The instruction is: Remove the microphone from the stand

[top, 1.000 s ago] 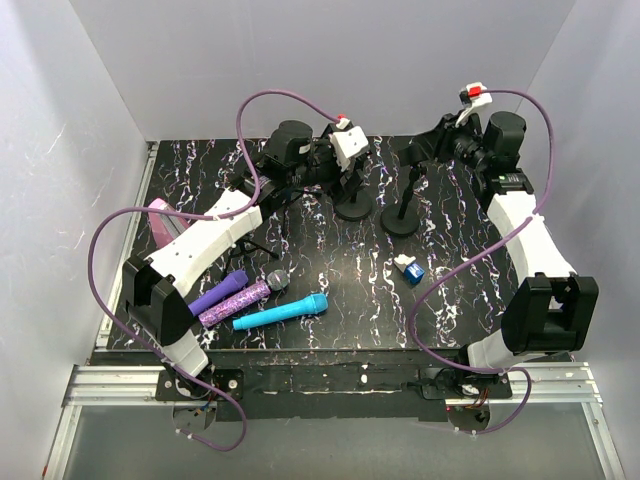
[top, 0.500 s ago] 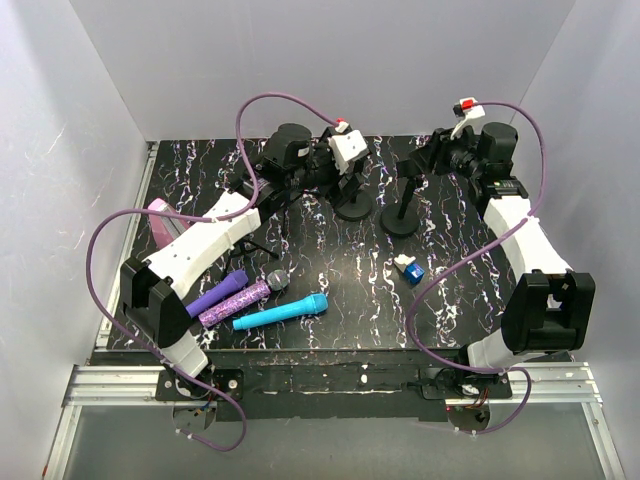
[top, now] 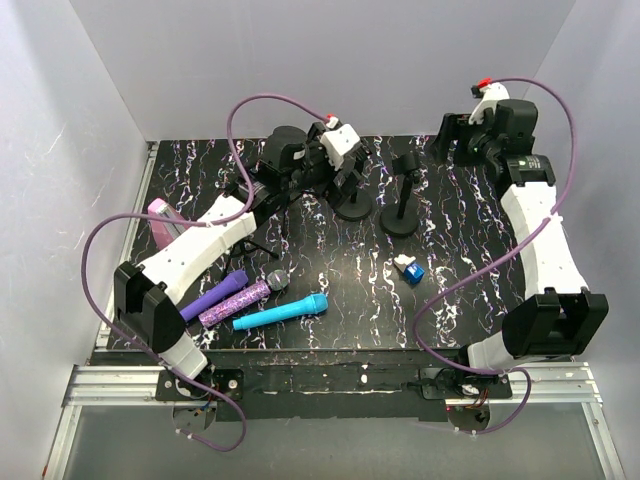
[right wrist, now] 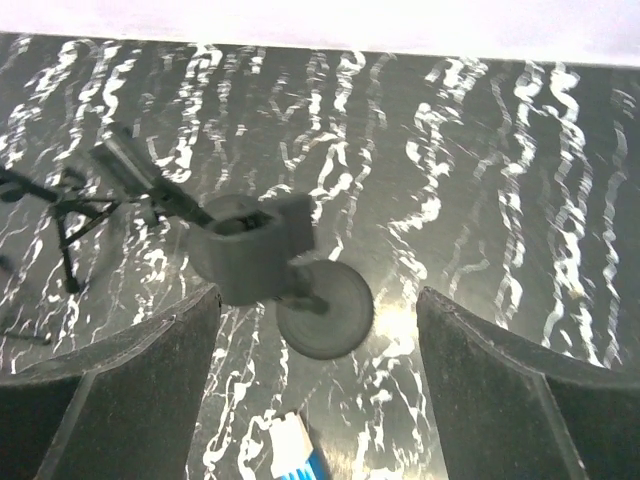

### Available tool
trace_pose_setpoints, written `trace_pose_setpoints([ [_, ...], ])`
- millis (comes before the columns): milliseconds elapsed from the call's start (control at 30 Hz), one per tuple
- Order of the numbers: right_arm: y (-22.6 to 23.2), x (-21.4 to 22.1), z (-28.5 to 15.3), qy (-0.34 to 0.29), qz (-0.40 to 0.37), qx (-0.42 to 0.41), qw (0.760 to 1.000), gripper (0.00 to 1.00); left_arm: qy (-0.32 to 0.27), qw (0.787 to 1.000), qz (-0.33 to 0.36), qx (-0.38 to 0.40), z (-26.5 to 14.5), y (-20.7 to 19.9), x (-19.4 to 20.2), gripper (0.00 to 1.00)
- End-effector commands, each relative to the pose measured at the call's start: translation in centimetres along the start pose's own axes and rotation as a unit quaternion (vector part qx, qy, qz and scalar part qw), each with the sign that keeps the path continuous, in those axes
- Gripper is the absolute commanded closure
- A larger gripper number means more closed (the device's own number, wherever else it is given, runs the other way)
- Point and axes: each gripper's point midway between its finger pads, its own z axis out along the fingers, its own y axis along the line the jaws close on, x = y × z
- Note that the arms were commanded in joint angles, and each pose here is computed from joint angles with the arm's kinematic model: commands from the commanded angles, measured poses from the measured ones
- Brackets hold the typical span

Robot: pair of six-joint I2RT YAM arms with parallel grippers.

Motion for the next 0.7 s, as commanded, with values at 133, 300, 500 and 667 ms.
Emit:
trace_pose_setpoints([
  [133, -4.8, 2.0, -6.2, 0.059, 0.049, 0.196, 0.978, 0.11, 0.006, 0.997, -0.063, -0.047, -3.7, 0.3, -0.6, 0.02],
  [300, -3.9, 2.9, -8.3, 0.054, 0.054, 0.188, 0.979, 0.10, 0.011, 0.995, -0.095, -0.028, -4.5, -0.6, -0.3, 0.02],
  [500, -3.5, 3.6, -9.5, 0.055, 0.060, 0.186, 0.979, 0.09, 0.010, 0.994, -0.112, -0.016, -4.7, -1.2, -0.2, 0.02],
  [667, -3.4, 3.8, -9.2, 0.057, 0.063, 0.185, 0.979, 0.09, 0.006, 0.994, -0.107, -0.018, -4.3, -0.9, -0.6, 0.02],
])
